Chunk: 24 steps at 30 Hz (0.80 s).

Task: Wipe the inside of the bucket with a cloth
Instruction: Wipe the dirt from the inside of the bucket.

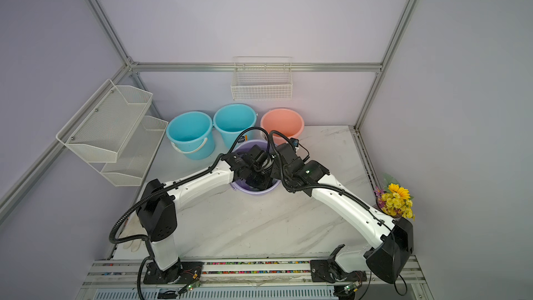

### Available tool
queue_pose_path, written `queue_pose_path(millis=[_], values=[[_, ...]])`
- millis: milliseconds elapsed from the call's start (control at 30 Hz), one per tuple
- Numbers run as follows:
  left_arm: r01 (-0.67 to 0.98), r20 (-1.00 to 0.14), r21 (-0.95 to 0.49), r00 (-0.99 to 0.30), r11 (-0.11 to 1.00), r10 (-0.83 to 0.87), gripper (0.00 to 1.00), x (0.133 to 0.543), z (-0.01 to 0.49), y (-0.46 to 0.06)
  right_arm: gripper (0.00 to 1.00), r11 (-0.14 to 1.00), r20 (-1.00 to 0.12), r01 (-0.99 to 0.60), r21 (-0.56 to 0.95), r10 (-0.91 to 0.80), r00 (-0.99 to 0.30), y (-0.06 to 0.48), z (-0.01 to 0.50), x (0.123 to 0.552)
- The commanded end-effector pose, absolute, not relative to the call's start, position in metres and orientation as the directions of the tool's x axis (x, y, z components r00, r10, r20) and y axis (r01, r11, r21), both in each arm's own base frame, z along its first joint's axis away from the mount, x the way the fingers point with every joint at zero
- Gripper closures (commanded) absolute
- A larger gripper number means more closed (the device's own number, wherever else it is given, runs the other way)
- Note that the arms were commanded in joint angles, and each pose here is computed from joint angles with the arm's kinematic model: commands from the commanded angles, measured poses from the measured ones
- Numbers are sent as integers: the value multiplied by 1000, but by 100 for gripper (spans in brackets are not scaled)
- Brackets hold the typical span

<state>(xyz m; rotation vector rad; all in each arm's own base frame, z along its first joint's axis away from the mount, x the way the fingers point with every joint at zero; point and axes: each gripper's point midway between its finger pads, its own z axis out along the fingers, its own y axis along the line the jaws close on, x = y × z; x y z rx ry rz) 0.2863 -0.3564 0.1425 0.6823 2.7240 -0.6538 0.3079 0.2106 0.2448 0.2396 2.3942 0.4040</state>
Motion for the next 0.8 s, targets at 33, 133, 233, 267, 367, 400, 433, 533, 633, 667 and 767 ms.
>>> queue_pose_path(millis=[33, 133, 233, 267, 367, 400, 433, 533, 633, 667, 767], values=[[616, -258, -337, -788, 712, 559, 100, 249, 135, -344, 100, 899, -619, -67, 433, 242, -748, 243, 277, 302], [620, -182, -145, -783, 771, 595, 100, 251, 126, -301, 100, 905, -621, -65, 420, 234, -748, 242, 276, 303], [643, -95, 29, -760, 765, 643, 100, 252, 124, -264, 100, 910, -624, -65, 410, 228, -747, 242, 276, 304], [647, -66, 82, -756, 758, 652, 100, 252, 125, -252, 100, 912, -627, -66, 406, 225, -746, 241, 277, 304], [636, -12, 236, -754, 735, 657, 100, 259, 129, -223, 100, 930, -627, -56, 363, 199, -754, 239, 270, 307], [628, -2, 287, -755, 724, 656, 100, 262, 132, -214, 100, 934, -631, -54, 353, 194, -751, 238, 270, 308], [617, 0, 331, -757, 714, 653, 100, 266, 136, -208, 100, 938, -634, -53, 342, 189, -750, 236, 271, 308], [573, -19, 434, -766, 695, 643, 100, 279, 147, -196, 100, 946, -641, -48, 322, 181, -746, 233, 272, 309], [483, -112, 519, -780, 705, 616, 100, 300, 164, -194, 100, 946, -641, -51, 321, 178, -747, 232, 273, 308], [444, -148, 546, -783, 710, 604, 100, 307, 170, -193, 100, 944, -640, -52, 325, 179, -747, 233, 273, 308], [291, -289, 636, -768, 715, 571, 100, 331, 195, -191, 100, 939, -640, -61, 339, 183, -746, 235, 274, 307]])
